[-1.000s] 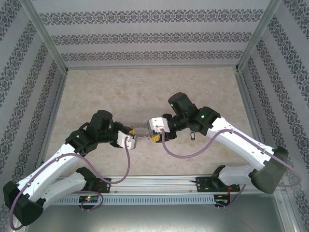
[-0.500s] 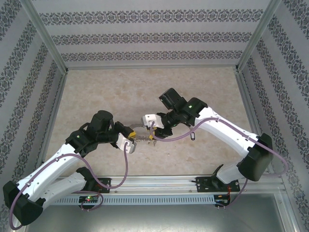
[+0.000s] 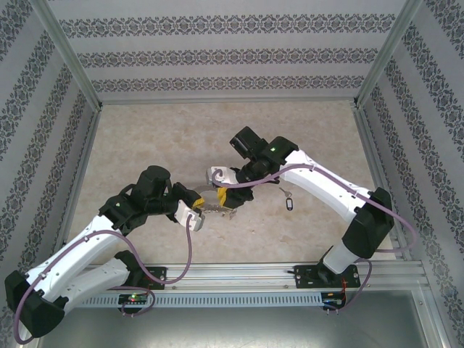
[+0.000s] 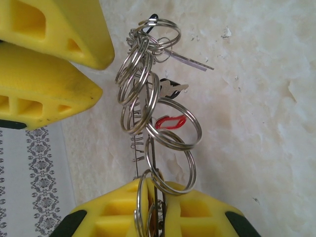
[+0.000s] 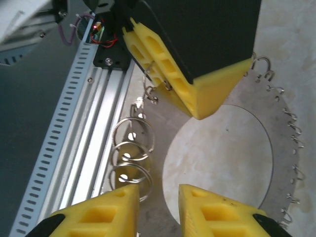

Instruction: Put the keys on the keyring

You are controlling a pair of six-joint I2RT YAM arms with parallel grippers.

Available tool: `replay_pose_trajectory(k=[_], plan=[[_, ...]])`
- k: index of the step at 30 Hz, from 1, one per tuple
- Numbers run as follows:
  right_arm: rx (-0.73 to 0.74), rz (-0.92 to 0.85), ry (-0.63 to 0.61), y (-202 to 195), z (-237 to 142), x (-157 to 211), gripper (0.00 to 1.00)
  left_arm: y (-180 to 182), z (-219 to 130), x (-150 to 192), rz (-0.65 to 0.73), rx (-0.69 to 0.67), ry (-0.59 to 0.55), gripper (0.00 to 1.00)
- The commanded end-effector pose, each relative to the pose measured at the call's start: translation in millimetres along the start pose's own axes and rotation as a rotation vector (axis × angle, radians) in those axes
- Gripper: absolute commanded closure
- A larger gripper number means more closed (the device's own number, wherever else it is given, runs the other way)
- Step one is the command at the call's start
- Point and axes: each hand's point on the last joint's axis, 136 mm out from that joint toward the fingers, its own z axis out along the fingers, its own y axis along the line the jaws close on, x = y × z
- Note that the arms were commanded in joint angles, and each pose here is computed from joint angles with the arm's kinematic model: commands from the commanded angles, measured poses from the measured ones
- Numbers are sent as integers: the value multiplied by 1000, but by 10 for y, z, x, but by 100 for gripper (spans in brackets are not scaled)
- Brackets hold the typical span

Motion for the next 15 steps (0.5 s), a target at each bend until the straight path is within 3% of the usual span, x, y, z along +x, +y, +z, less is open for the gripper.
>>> replay_pose_trajectory(k=[1, 15], plan=[[-71, 57, -11, 113, -38, -26, 72, -24, 2, -36, 36, 15, -12, 100], [-67, 156, 50, -2, 87, 94, 72, -4, 17, -31, 27, 7, -12, 100]])
